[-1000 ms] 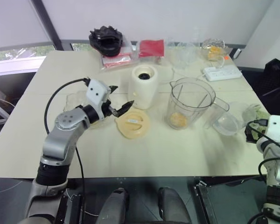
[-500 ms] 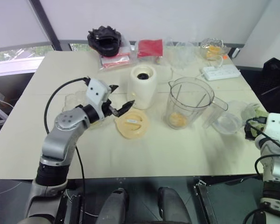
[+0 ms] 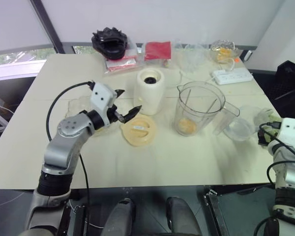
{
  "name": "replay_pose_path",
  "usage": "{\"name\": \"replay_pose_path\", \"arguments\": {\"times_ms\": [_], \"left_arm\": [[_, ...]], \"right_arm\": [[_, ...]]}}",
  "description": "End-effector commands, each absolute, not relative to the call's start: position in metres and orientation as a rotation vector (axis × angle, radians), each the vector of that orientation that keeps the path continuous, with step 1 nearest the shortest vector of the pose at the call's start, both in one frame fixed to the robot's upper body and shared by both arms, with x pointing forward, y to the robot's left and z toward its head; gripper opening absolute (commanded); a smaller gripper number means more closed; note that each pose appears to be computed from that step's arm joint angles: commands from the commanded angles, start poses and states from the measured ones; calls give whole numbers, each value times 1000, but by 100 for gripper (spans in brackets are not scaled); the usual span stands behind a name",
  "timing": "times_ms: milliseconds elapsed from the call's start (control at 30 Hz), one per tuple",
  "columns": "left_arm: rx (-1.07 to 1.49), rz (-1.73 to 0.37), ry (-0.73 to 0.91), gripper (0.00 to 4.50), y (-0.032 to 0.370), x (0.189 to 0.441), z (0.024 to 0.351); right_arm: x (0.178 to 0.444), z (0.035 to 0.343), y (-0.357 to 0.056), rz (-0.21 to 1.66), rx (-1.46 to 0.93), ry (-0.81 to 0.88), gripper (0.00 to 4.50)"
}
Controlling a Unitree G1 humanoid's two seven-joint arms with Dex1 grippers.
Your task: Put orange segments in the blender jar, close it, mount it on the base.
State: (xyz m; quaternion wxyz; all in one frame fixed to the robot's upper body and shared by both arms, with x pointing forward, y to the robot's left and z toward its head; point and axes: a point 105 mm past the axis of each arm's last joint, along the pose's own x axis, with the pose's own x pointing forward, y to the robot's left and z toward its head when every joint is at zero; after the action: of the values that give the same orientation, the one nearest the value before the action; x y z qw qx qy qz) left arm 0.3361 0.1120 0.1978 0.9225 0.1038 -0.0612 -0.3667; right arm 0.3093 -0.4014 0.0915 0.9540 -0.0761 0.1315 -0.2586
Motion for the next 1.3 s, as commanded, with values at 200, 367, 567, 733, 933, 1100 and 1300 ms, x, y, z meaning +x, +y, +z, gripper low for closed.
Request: {"name": "replay_pose_path", "arguments": {"times_ms": [200, 367, 567, 733, 933, 1100, 1300], "left_arm": [[238, -768, -184, 450, 108, 332, 213], [239, -768, -184, 450, 108, 331, 213], [239, -767, -184, 450, 108, 331, 213], [240, -768, -185, 450, 108, 332, 213], [241, -768, -185, 450, 108, 332, 213], [242, -768, -188, 450, 107, 333, 214], [245, -772, -190, 450, 106, 334, 214]], "right_arm": [[316, 104, -395, -502, -162, 212, 269], [316, 102, -392, -492, -159, 218, 269], [316, 102, -389, -481, -152, 207, 212], [316, 102, -387, -474, -147, 198, 2], [314, 100, -386, -466, -138, 200, 2], [313, 98, -383, -465, -113, 199, 2], [314, 104, -377, -531, 110, 85, 2]]}}
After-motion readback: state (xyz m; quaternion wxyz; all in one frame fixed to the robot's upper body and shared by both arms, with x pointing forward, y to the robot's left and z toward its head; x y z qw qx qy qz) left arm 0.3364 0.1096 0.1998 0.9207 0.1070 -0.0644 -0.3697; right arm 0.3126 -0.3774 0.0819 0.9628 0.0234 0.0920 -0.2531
